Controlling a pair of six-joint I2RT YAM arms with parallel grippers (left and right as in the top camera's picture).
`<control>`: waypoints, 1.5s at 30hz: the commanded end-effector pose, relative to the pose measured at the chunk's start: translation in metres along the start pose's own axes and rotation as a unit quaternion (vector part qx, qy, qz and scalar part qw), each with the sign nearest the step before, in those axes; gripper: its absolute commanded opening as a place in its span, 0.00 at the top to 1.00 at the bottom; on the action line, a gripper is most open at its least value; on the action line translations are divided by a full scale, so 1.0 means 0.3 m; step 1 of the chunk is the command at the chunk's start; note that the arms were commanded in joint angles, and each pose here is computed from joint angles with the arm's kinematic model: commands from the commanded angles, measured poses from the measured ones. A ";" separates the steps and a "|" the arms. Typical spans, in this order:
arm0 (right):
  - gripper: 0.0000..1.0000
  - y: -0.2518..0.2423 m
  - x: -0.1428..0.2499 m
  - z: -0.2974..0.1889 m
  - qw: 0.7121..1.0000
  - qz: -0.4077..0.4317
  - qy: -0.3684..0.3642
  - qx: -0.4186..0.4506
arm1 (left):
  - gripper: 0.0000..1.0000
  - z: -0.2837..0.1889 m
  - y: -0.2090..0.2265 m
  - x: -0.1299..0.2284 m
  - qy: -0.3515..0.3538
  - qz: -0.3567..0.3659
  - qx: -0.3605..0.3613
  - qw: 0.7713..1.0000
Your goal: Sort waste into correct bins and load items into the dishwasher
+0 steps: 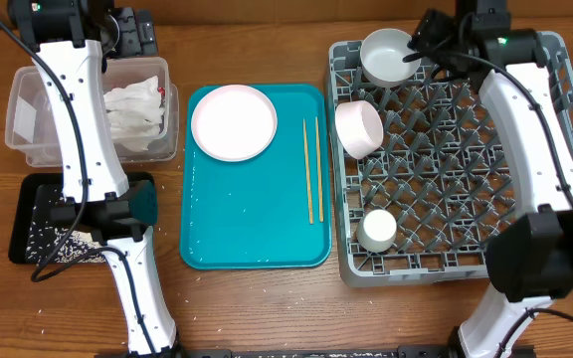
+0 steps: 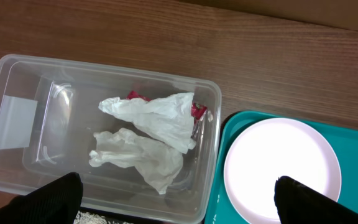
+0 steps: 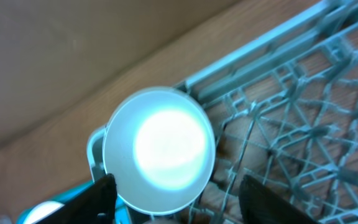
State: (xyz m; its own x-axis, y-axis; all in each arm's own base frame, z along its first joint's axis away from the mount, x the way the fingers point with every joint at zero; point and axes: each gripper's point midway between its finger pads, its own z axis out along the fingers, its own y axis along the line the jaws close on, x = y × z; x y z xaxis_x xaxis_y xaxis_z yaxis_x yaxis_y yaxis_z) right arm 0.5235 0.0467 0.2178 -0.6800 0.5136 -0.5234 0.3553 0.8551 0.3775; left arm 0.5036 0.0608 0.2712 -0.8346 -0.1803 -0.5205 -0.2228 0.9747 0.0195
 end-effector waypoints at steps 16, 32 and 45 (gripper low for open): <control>0.70 -0.097 0.167 0.221 0.992 0.078 0.089 0.051 | 0.00 -0.061 -0.015 -0.020 -0.023 0.001 0.009 1.000; 0.96 -0.123 0.174 0.239 0.991 0.067 0.089 0.068 | 0.00 -0.061 -0.015 -0.020 -0.023 0.001 0.009 1.000; 0.96 -0.097 0.013 -0.008 0.996 -0.005 -0.014 0.089 | 0.00 -0.061 -0.015 -0.020 -0.023 0.001 0.009 1.000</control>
State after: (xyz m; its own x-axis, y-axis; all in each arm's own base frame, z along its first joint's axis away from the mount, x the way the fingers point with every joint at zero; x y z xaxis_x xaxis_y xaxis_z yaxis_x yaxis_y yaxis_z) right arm 0.5139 0.0388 0.1450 -0.7365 0.5470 -0.3980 0.4765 0.8371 0.2687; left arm 0.5035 0.0608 0.2715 -0.8342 -0.1803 -0.5212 -0.2228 0.9747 0.0194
